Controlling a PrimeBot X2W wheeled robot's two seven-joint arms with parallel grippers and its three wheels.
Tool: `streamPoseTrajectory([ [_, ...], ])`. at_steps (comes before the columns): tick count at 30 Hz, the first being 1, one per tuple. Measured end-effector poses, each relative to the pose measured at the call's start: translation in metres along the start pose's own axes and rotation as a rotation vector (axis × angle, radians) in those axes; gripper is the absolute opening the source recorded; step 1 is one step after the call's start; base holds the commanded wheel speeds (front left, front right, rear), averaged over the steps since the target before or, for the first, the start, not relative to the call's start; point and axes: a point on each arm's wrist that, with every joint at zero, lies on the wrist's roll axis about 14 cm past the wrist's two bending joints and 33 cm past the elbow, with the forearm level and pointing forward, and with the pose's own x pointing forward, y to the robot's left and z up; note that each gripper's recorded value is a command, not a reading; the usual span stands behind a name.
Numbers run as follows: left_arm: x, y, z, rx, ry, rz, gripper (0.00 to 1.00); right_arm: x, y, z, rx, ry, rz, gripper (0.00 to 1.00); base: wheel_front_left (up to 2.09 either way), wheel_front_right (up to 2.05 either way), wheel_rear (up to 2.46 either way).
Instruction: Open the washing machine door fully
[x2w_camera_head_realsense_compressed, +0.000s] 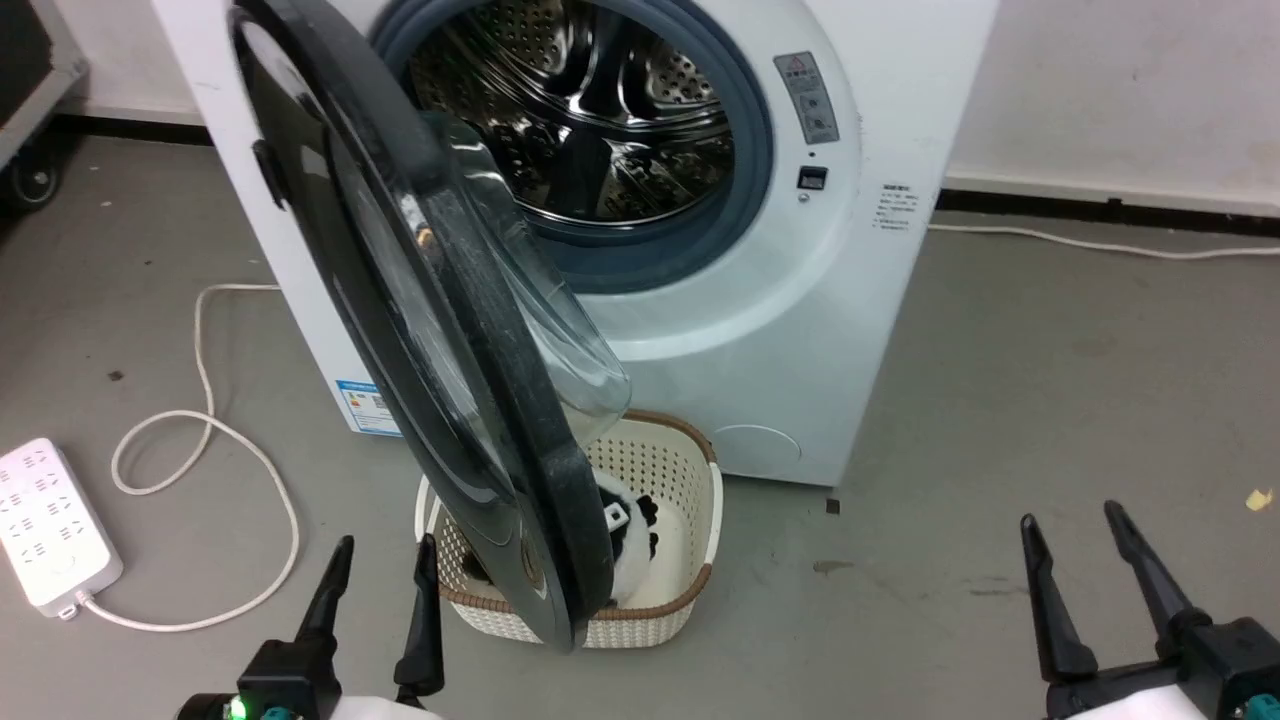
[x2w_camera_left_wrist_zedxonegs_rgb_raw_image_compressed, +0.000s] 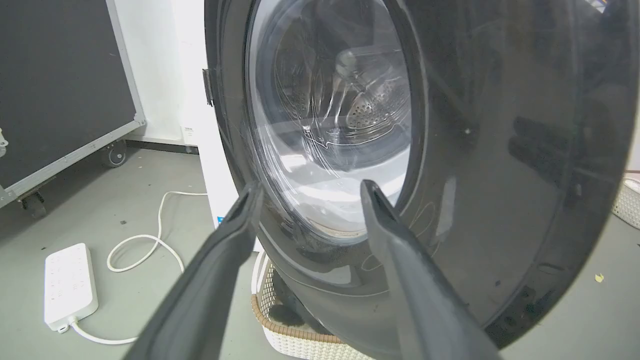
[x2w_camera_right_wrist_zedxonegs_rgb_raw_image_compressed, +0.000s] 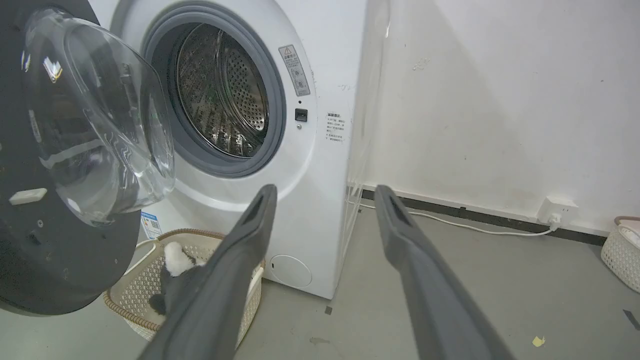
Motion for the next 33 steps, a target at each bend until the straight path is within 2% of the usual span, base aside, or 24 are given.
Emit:
streamPoseTrajectory([
  [16, 0.008, -0.009, -0.008, 0.000, 0.024, -0.030, 1.00, -0.003, -0.006, -0.018, 0.055, 0.048, -0.031, 1.00, 0.00, 0.00, 0.00],
  [17, 0.008, -0.010, -0.009, -0.003, 0.027, -0.038, 0.29, -0.003, -0.006, -0.017, 0.055, 0.046, -0.033, 1.00, 0.00, 0.00, 0.00],
  [18, 0.008, -0.010, -0.009, -0.003, 0.027, -0.038, 0.00, -0.003, -0.006, -0.017, 0.055, 0.046, -0.033, 1.00, 0.00, 0.00, 0.00],
  [27, 0.015, -0.004, 0.013, 0.000, -0.046, -0.016, 0.00, -0.004, -0.010, -0.014, 0.060, 0.036, -0.047, 1.00, 0.00, 0.00, 0.00],
  [33, 0.026, 0.013, 0.093, -0.054, -0.298, 0.051, 0.00, -0.004, -0.009, -0.011, 0.061, 0.024, -0.044, 1.00, 0.00, 0.00, 0.00],
])
